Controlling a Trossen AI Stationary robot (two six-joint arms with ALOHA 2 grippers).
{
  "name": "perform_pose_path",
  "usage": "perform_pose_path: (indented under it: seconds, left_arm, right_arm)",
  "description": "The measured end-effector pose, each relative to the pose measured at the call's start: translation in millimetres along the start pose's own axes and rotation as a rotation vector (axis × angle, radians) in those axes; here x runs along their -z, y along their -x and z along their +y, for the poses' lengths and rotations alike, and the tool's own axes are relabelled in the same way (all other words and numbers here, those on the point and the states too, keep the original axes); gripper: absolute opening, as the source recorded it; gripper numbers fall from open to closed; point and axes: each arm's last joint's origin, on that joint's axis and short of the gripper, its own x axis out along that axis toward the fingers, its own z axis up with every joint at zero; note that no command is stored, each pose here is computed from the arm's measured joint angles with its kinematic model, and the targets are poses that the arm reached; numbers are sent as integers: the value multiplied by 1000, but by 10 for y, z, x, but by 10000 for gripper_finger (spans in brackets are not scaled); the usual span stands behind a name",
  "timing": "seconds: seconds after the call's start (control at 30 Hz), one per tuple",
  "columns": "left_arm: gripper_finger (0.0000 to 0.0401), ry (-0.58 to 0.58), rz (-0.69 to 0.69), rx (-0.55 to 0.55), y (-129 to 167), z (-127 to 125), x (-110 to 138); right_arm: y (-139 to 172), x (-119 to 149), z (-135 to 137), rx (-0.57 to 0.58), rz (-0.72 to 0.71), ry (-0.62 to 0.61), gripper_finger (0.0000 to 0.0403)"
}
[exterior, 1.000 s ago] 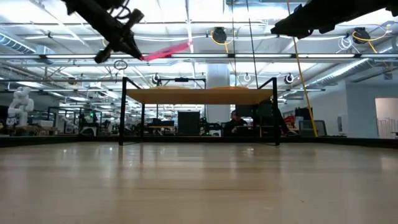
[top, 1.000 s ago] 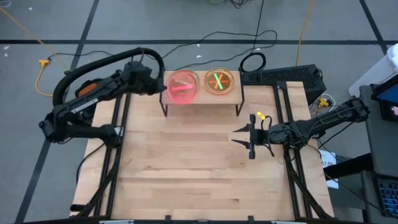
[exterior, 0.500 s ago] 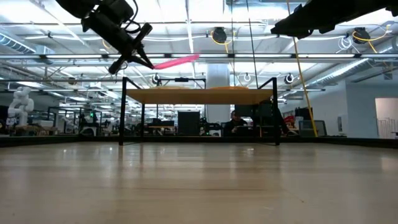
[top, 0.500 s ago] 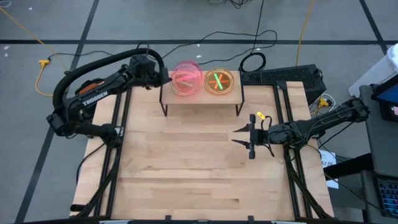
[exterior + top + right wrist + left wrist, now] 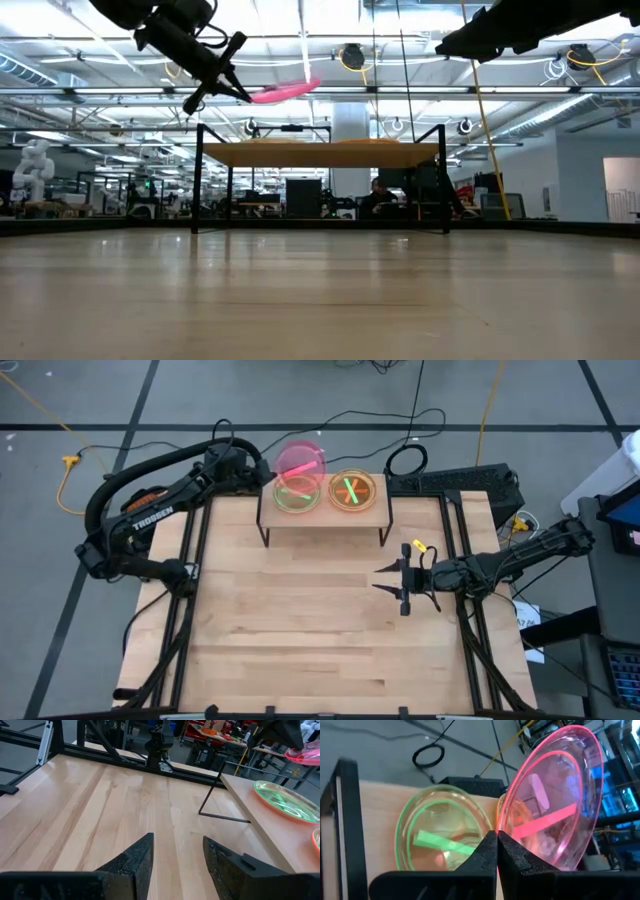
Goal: Place and stack plates onto a shelf
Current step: Stack the pink plate on top of the green plate on the shelf
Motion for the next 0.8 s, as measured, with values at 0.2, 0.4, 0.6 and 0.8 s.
perform_pose_path:
  seconds: [0.2, 0.4, 0.6, 0.8]
  left_arm:
    - [1, -90, -17, 27, 1, -34, -9]
    - [1, 13, 37, -97, 20, 127, -4]
    - [1, 143, 26, -174, 29, 184, 15]
    - [1, 172, 37, -177, 13, 167, 53]
  right_arm:
    - [0, 0, 0, 0, 0, 0, 155]
    - [0, 0, 0, 0, 0, 0, 155]
    - [0, 0, 0, 0, 0, 0, 155]
    - [0, 0, 0, 0, 0, 0, 155]
